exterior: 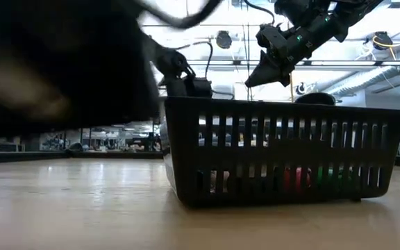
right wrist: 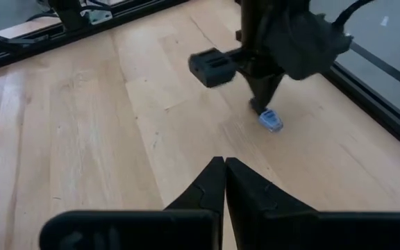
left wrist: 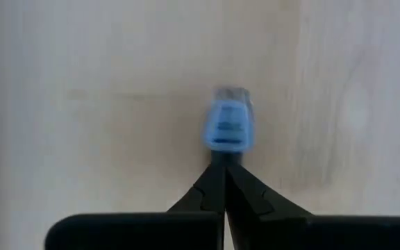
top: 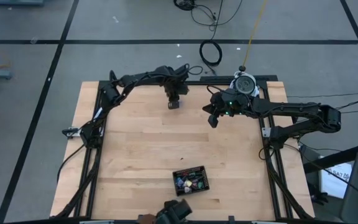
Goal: Pick & Place Nail Polish
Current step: Put the blue nail polish bottle into the black bin
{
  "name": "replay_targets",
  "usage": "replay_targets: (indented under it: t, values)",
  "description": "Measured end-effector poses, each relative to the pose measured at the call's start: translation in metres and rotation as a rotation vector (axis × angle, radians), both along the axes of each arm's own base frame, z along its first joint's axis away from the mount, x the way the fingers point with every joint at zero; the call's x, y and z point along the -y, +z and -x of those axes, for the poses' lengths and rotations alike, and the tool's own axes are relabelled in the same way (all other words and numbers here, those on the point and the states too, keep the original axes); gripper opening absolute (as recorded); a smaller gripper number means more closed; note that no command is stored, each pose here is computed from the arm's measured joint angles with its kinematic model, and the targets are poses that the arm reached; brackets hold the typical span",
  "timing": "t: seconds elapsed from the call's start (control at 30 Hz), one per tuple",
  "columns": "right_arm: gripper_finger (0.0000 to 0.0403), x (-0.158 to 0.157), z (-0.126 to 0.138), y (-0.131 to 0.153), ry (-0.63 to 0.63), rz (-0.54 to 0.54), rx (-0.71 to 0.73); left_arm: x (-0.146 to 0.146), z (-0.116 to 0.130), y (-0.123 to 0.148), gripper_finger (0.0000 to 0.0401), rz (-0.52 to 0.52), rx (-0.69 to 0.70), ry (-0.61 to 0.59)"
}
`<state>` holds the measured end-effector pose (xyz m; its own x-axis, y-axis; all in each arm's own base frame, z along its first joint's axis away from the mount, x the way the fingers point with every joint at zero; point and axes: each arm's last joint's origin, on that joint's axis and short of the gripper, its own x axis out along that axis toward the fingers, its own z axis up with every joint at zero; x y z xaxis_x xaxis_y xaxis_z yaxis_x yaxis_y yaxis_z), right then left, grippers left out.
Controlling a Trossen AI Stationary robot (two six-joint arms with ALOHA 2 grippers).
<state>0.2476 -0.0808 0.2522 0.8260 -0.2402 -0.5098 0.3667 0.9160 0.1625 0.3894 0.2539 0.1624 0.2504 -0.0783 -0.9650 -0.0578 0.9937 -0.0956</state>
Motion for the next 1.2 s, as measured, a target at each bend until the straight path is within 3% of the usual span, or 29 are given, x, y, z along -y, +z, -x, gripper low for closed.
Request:
replay_targets:
  t: [0.13,0.33,0.57,0.73,0.97,1.1,1.2]
  values:
    - [0.0004,0.000,0.000,0.000,0.006,0.011,-0.003,-0.002,0.006,-0.012,0.0001,0.097,-0.016,-0.042]
    - [0.0004,0.004,0.000,-0.003,-0.027,0.031,-0.027,-0.010,0.010,-0.014,0.0000,0.160,0.048,-0.056]
    - [0.0004,0.003,-0.001,-0.003,-0.001,0.053,-0.034,-0.006,0.010,-0.002,0.0000,0.118,0.063,-0.119]
    - [0.0004,0.019,-0.014,-0.021,0.014,0.033,-0.113,-0.001,0.019,0.055,0.0000,0.120,0.244,-0.158]
    - [0.0004,0.057,-0.071,-0.047,0.144,0.004,-0.188,0.030,0.050,0.163,0.0000,0.044,0.520,-0.235]
    - [0.0009,0.084,-0.104,-0.062,0.068,0.001,-0.219,0.055,0.069,0.212,0.0000,-0.047,0.634,-0.279]
    - [0.0039,0.097,-0.121,-0.081,0.019,-0.066,-0.250,0.071,0.087,0.245,0.0000,-0.128,0.718,-0.286]
